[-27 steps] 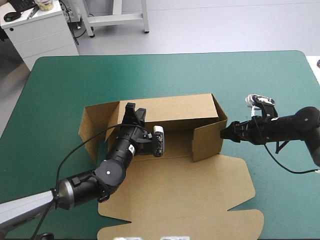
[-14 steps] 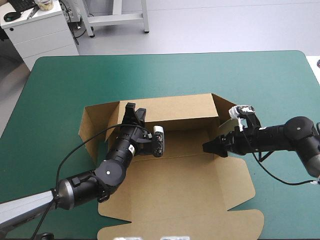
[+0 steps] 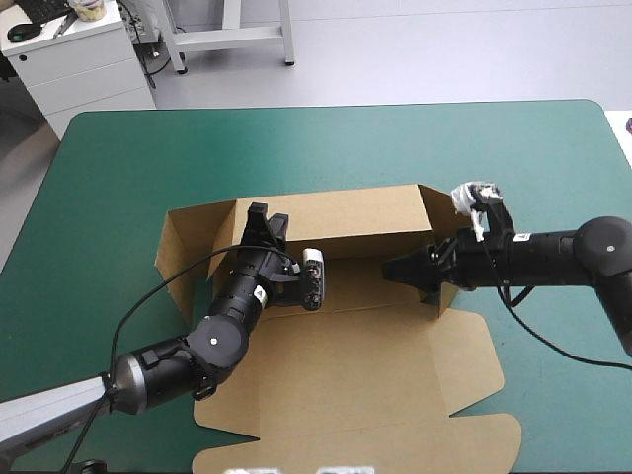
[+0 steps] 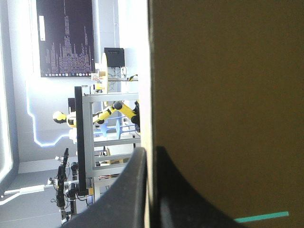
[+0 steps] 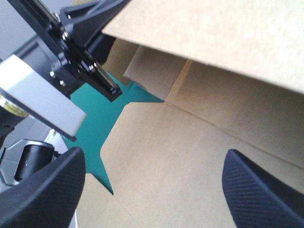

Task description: Fold the box

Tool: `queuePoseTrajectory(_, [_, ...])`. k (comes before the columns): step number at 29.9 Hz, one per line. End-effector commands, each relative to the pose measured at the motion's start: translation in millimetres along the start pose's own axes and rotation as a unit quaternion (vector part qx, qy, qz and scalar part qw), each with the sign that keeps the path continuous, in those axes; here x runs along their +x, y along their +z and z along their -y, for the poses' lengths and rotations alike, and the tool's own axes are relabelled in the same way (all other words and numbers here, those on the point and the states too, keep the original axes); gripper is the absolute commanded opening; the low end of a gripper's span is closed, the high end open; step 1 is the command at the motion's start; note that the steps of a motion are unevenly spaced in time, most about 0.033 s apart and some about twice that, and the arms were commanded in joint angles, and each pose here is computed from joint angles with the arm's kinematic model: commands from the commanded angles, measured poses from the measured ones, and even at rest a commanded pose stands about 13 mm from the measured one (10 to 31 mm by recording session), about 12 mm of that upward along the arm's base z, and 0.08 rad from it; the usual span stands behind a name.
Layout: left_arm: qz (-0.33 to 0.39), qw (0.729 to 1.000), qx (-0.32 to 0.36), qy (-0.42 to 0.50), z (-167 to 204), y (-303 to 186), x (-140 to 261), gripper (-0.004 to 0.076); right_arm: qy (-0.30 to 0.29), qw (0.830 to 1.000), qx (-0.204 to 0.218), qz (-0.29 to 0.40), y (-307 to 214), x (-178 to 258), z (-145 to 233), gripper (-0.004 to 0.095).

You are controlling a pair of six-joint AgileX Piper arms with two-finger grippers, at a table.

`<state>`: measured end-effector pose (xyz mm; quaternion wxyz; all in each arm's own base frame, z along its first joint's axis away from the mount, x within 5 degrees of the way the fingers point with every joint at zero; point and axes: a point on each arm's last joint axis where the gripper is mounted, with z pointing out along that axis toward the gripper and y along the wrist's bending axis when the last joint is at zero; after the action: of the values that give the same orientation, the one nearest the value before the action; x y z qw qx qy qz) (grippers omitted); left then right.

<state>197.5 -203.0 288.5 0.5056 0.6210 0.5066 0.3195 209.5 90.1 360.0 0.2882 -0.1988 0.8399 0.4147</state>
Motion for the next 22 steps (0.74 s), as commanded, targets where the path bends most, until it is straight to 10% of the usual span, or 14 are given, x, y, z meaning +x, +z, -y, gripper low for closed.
queuePoseTrajectory(1, [0.022,0.999,-0.042,0.022,-16.8,-6.3,-4.3,-0.0010,-0.019,0.997,0.046,0.059,-25.5,-29.6,-22.0,0.0724])
queuePoseTrajectory(11, [0.023,0.999,-0.041,0.022,-16.7,-6.3,-4.5,-0.0010,-0.033,0.957,0.280,0.071,-60.3,-94.6,-4.8,0.0724])
queuePoseTrajectory(22, [0.022,0.999,-0.042,0.024,-16.8,-6.3,-4.4,-0.0010,0.044,0.944,0.326,-0.001,-47.6,-142.2,78.7,0.0724])
